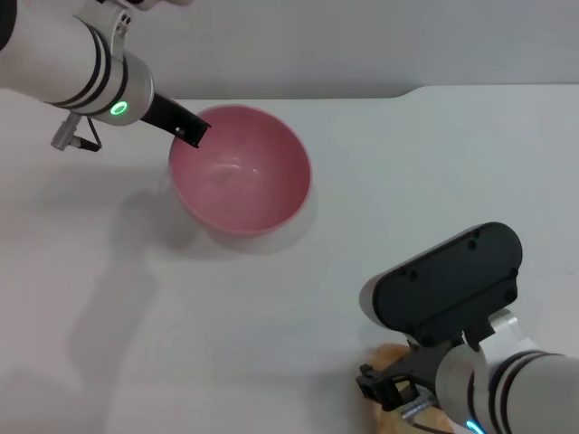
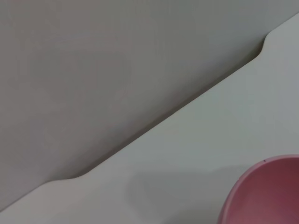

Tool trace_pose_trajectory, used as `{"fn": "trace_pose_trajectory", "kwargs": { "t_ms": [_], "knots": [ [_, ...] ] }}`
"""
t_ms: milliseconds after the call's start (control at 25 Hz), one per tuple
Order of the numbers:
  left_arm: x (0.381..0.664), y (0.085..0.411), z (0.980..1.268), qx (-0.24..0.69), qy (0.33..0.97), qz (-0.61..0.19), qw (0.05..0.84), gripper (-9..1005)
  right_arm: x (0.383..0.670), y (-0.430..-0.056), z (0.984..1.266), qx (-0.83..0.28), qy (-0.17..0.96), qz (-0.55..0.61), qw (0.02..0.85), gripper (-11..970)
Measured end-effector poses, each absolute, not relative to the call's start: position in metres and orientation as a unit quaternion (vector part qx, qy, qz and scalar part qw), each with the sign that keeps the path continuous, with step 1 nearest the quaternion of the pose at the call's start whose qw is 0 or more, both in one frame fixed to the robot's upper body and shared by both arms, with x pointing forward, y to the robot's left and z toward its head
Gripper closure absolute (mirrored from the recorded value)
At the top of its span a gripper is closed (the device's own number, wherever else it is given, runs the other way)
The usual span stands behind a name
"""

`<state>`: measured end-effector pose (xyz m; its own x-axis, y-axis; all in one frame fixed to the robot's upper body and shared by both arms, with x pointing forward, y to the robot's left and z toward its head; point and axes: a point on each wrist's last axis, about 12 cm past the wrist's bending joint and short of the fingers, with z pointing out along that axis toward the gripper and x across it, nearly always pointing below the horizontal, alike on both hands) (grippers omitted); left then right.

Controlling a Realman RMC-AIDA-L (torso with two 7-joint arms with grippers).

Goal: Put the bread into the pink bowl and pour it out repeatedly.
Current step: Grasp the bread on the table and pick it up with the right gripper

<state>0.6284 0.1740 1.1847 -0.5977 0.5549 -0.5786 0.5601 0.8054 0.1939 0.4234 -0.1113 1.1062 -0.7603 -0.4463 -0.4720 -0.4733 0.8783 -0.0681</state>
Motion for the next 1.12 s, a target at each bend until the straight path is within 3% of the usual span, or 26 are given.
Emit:
{"fn": "trace_pose_trajectory", "kwargs": {
  "t_ms": [280, 440, 640, 1120],
  "knots": [
    [0.629, 0.173, 1.185, 0.313, 0.893, -0.004, 0.324, 954, 0.425, -0.111, 1.102, -0.250, 0.937, 0.025, 0.242, 301],
    [0.629, 0.173, 1.185, 0.313, 0.893, -0.004, 0.324, 954, 0.423, -0.108, 1.101, -0.263, 0.934, 0.021, 0.240, 351],
    [0.628, 0.172, 1.186, 0.316, 0.892, -0.003, 0.324, 954, 0.424, -0.109, 1.092, -0.274, 0.934, 0.005, 0.230, 500],
    [0.628, 0.170, 1.186, 0.318, 0.890, -0.004, 0.326, 954, 0.439, -0.110, 1.110, -0.277, 0.920, -0.012, 0.276, 561]
  ]
}}
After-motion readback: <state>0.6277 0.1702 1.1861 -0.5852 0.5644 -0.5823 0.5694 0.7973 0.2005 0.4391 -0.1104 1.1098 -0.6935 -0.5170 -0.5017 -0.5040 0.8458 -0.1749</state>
